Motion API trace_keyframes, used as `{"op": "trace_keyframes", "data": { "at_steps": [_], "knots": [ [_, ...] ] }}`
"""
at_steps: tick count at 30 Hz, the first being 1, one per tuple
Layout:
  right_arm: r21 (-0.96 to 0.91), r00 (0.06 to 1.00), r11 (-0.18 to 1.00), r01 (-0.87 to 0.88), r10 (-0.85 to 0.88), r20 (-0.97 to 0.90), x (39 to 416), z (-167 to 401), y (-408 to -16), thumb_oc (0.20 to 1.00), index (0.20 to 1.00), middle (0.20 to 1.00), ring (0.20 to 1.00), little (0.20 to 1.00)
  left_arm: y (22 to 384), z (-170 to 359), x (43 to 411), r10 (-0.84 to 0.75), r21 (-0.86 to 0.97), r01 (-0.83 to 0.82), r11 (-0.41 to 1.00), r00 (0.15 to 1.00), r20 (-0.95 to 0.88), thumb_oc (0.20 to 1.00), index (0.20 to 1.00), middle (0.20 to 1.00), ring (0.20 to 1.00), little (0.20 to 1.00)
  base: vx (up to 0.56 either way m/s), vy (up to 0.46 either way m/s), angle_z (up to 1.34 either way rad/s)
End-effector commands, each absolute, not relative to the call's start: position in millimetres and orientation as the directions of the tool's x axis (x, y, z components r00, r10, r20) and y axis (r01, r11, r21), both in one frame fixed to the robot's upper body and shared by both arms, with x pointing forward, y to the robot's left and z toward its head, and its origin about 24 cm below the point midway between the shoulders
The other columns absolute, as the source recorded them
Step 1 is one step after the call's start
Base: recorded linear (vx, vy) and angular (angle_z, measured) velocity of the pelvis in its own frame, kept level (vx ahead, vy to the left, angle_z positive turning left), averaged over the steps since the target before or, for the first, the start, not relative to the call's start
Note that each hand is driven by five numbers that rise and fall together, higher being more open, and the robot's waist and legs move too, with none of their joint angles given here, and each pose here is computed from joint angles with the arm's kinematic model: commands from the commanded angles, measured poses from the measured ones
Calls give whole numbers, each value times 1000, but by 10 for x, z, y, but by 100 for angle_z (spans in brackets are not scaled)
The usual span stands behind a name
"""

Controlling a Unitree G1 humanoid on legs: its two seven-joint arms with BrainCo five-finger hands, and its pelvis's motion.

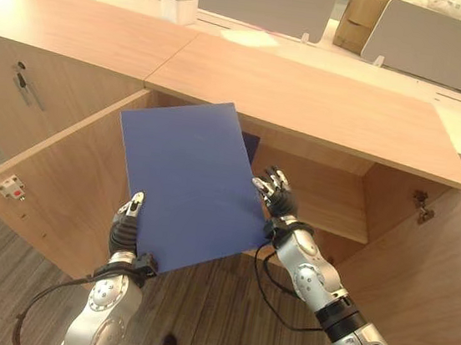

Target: Put the empty folder in the office cabinet

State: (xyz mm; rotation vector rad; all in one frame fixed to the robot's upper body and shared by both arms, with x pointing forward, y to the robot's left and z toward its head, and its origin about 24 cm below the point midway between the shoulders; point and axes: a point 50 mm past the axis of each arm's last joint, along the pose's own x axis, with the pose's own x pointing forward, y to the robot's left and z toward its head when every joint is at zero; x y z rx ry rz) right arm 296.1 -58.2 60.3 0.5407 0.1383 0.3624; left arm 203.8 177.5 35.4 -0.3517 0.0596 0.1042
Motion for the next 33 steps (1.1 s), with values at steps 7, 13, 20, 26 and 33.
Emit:
{"op": "trace_keyframes", "data": {
  "at_steps": [7,13,20,26,33],
  "knots": [
    [510,858,711,-485,500,119,2913,918,-301,1000,1000,1000,1000,1000,1733,692,2112,24,-333,13,943,994,106,200,200,200,200,200,0,0,0],
    [437,773,663,-608,620,134,2819,966,-160,1000,1000,1000,1000,1000,1688,692,2133,4,-342,33,939,994,108,200,200,200,200,200,0,0,0],
    [281,589,546,-789,802,94,2671,1000,53,1000,1000,1000,1000,1000,1612,705,2158,-50,-357,91,930,991,122,200,200,200,200,200,0,0,0],
    [255,562,532,-807,825,60,2653,959,71,200,200,200,200,200,1593,712,2184,-59,-367,101,925,991,121,200,200,200,200,200,0,0,0],
    [271,580,547,-792,813,54,2659,914,33,200,200,200,200,200,1596,669,2186,-60,-375,93,922,993,99,200,200,200,200,200,0,0,0]
  ]
}}
